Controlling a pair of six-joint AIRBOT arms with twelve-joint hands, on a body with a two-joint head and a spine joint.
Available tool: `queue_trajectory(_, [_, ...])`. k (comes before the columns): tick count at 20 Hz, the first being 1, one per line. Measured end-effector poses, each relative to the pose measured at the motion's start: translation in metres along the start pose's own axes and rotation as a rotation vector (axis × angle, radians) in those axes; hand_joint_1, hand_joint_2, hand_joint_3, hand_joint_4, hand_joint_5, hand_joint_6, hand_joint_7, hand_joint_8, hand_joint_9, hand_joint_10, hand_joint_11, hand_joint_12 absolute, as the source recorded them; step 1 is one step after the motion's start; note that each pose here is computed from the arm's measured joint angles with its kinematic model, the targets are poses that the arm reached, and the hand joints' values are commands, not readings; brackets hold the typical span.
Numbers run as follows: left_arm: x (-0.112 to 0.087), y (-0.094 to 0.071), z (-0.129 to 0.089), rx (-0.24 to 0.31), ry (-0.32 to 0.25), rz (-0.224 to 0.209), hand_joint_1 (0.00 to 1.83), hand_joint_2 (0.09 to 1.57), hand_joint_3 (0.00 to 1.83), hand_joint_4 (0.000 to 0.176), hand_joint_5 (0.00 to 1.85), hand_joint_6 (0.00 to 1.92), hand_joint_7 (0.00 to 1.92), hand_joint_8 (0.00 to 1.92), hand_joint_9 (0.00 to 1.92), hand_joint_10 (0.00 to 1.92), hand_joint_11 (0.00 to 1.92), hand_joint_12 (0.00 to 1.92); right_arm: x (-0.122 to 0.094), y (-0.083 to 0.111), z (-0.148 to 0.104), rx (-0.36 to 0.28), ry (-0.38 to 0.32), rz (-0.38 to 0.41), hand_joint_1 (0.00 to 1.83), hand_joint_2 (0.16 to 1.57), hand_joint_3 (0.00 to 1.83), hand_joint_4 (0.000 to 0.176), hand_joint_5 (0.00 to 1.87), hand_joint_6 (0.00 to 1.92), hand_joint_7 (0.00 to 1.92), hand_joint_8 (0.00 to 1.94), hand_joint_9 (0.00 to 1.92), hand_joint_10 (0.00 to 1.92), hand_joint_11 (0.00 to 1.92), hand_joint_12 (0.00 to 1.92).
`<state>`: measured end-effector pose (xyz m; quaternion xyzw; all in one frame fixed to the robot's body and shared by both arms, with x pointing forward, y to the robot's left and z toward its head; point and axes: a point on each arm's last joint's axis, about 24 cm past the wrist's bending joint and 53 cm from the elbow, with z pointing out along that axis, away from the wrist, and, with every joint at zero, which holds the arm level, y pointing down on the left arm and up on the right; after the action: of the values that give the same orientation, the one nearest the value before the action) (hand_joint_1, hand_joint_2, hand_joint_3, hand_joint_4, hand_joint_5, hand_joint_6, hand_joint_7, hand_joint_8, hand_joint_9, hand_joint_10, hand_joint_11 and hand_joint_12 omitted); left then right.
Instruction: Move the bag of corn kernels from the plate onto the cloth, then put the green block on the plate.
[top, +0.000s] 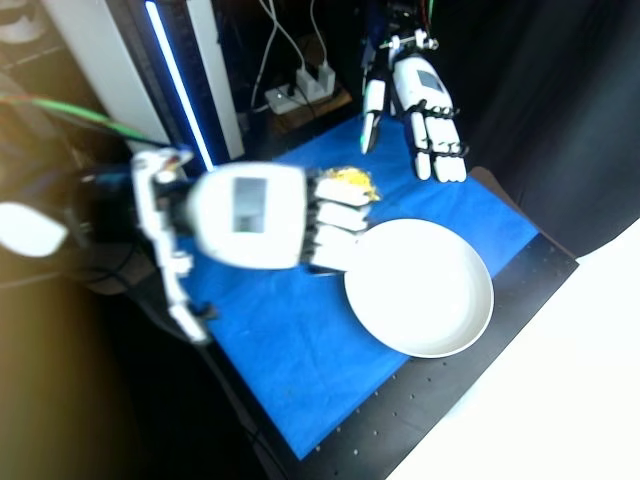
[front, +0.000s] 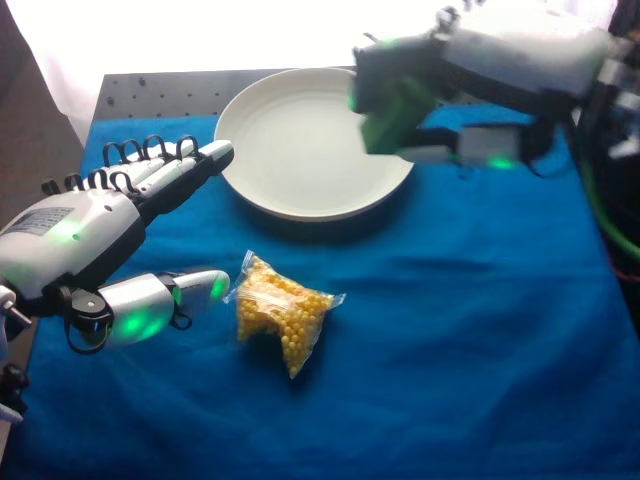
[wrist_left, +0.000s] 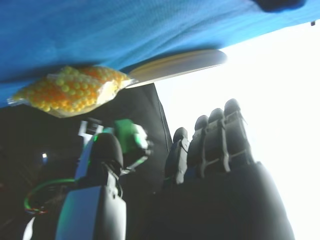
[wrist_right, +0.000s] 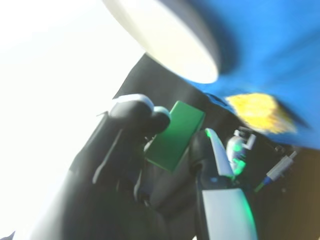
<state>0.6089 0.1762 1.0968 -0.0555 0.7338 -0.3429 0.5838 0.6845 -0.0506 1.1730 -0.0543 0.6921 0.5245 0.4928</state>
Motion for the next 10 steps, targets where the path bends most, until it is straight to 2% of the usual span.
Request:
queue_trajectory(1, [-0.001,0.0,0.0,0.0,-0.001,0.001,0.43,1.27,0.0,0.161,0.0,0.0,0.0,0.0,0.0,0.0,0.0,0.0,0.002,0.0,0.01,0.009,0.01,-0.011,1.19,1.28,0.0,0.0,0.64,1.4,0.71,1.54,0.81,1.75,0.88,1.92])
queue_trajectory(2, [-0.001,0.001,0.0,-0.002,-0.002,-0.001,0.43,1.27,0.0,0.156,0.0,0.0,0.0,0.0,0.0,0.0,0.0,0.0,0.006,-0.004,0.02,0.024,0.024,-0.026,1.19,1.29,0.0,0.0,0.64,1.25,0.72,1.66,0.72,1.72,0.77,1.92])
queue_trajectory(3, [-0.001,0.001,0.0,-0.003,-0.002,-0.001,0.45,1.27,0.0,0.144,0.01,0.0,0.0,0.0,0.0,0.0,0.0,0.0,0.007,-0.006,0.023,0.031,0.026,-0.027,1.31,1.25,0.0,0.0,0.68,1.19,0.73,1.49,0.74,1.63,0.65,1.75])
queue_trajectory(4, [-0.001,0.001,0.0,-0.002,-0.001,-0.002,0.46,1.27,0.0,0.13,0.01,0.0,0.0,0.0,0.0,0.0,0.0,0.0,0.011,-0.015,0.032,0.062,0.037,-0.033,1.33,1.24,0.0,0.0,0.66,1.3,0.72,1.39,0.75,1.56,0.64,1.61])
queue_trajectory(5, [-0.001,0.001,0.0,0.001,-0.002,0.002,0.5,1.28,0.0,0.104,0.02,0.01,0.0,0.0,0.0,0.0,0.0,0.0,0.011,-0.023,0.037,0.088,0.04,-0.037,1.33,1.26,0.0,0.0,0.61,1.42,0.7,1.38,0.74,1.56,0.62,1.55])
queue_trajectory(7, [-0.001,0.002,0.001,0.0,-0.005,-0.001,0.54,1.29,0.0,0.1,0.03,0.01,0.0,0.0,0.0,0.0,0.0,0.0,0.011,-0.034,0.046,0.13,0.047,-0.047,1.33,1.24,0.0,0.0,0.62,1.32,0.72,1.4,0.81,1.54,0.69,1.61])
queue_trajectory(8, [0.0,0.002,0.002,-0.001,-0.003,-0.005,0.54,1.29,0.01,0.107,0.03,0.01,0.0,0.0,0.0,0.0,0.0,0.0,0.014,-0.04,0.053,0.154,0.053,-0.049,1.34,1.25,0.0,0.0,0.61,1.33,0.69,1.43,0.77,1.57,0.7,1.63])
queue_trajectory(10, [0.003,0.001,0.003,0.004,0.0,-0.019,0.53,1.29,0.01,0.109,0.03,0.01,0.0,0.0,0.0,0.0,0.0,0.0,0.027,-0.05,0.068,0.2,0.089,-0.075,1.33,1.24,0.0,0.0,0.65,1.29,0.7,1.41,0.8,1.56,0.71,1.65])
